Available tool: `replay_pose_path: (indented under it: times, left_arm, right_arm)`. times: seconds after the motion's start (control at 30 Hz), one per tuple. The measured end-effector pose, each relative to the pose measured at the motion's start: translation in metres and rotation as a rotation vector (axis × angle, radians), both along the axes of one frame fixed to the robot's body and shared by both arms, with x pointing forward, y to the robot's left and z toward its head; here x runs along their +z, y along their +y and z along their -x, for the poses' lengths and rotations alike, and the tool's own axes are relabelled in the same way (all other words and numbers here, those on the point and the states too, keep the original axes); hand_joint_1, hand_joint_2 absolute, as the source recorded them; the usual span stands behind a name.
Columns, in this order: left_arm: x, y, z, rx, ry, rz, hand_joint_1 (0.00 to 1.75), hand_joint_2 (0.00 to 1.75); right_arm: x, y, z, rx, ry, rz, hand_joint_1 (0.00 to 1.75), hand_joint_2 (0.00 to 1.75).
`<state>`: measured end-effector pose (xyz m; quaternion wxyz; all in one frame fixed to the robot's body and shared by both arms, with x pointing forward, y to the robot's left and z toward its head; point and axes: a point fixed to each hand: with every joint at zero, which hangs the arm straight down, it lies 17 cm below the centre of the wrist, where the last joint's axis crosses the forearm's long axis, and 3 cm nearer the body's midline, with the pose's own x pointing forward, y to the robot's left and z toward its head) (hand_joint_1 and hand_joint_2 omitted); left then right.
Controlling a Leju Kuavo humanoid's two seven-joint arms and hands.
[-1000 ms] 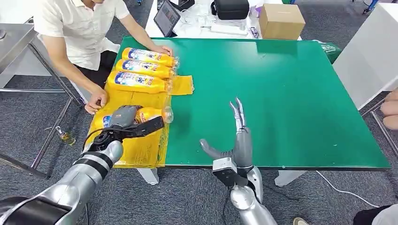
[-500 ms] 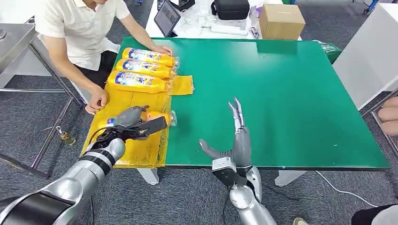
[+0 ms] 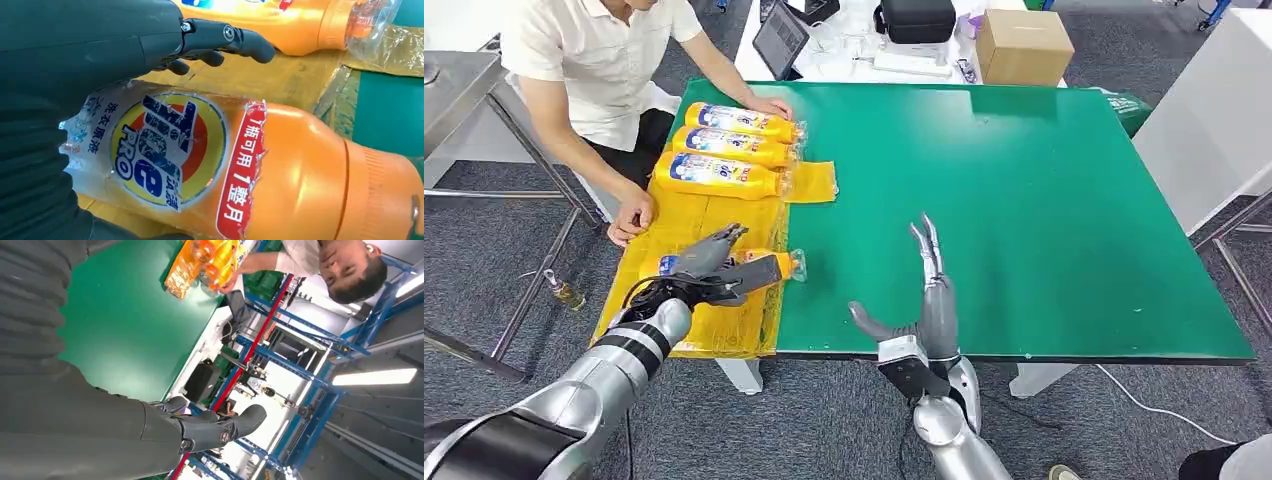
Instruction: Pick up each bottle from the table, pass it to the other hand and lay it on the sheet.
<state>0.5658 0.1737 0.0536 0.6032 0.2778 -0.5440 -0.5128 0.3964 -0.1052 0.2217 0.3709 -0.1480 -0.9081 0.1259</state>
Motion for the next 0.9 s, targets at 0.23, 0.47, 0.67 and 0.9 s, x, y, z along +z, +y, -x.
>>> replay_pose_path:
  times: [0.23, 0.47, 0.67, 0.9]
  left_arm:
    - [0.001, -0.005, 0.002, -0.016, -0.024, -0.006, 0.00, 1.75]
    - [0.029, -0.033, 0.016, -0.039, -0.251, 0.138, 0.00, 1.75]
    - [0.075, -0.054, 0.030, -0.028, -0.420, 0.302, 0.00, 1.75]
    - [0.109, -0.101, 0.059, -0.172, -0.505, 0.318, 0.00, 1.75]
  right_arm:
    - [-0.005, 0.003, -0.001, 0.015, 0.015, 0.007, 0.00, 1.75]
    - [-0.010, 0.004, 0.000, 0.016, 0.025, 0.016, 0.00, 1.75]
    - [-0.015, 0.003, -0.001, 0.008, 0.032, 0.023, 0.00, 1.75]
    - [-0.021, 0.002, 0.001, -0.004, 0.038, 0.039, 0.00, 1.75]
